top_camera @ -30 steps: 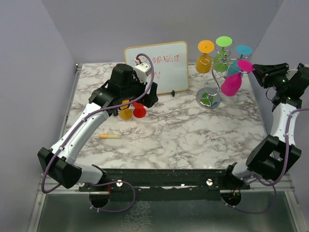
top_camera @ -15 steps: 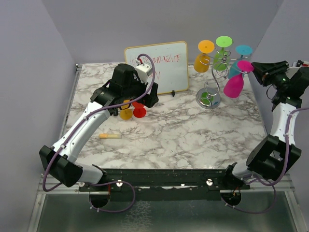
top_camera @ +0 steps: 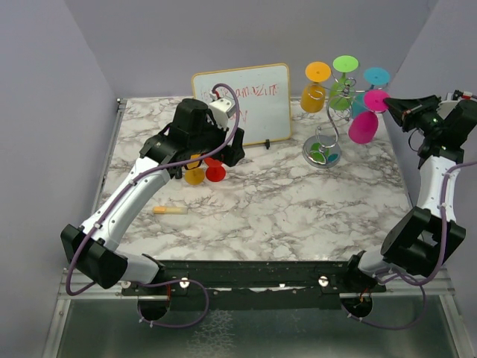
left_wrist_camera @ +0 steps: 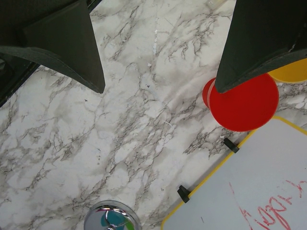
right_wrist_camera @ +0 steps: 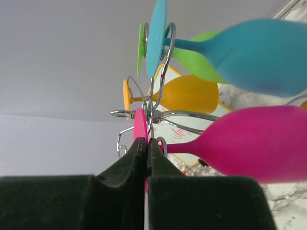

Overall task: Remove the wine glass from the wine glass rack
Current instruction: Pick up the wine glass from the wine rack.

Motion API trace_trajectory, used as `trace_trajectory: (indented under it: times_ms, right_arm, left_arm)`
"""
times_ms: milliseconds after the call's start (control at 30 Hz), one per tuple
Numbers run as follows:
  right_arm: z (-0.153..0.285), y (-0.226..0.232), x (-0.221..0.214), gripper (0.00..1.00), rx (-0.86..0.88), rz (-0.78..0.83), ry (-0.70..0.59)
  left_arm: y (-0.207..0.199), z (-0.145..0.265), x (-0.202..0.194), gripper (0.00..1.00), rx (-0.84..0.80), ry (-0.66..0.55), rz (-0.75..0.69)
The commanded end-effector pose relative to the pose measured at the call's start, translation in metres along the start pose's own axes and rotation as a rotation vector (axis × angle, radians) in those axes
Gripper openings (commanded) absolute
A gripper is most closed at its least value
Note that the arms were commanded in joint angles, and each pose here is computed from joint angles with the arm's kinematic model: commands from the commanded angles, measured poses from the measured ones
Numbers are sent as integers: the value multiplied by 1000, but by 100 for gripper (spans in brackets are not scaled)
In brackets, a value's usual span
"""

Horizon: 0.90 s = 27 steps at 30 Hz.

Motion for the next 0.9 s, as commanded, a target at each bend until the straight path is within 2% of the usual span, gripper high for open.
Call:
trace_trajectory:
  times_ms: [0,167,467,867]
  right_arm:
    - [1,7,0,1,-3,11,-7]
    - [7,17,-5,1,18,4,-29]
    - [22,29,-10,1,11,-30,-147]
    - [35,20,-24,0,-61,-33,-155]
  left_arm:
    - [-1,0,-1,99,-13,-11,8]
    - [-1,0,-2,99,-10,-10,6]
    - [0,2,-1,99,-3,-15,0]
    - [0,4,-2,99,2,-14,-3]
Point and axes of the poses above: each gripper's point midway between its finger pads, its own z axis back along the fingers, its own y axis along the line the jaws close on, x = y × z, the point moved 7 cm from there along z, back along the fingers, and after that the axes turned 10 degrees about -z, right-handed, at the moved point
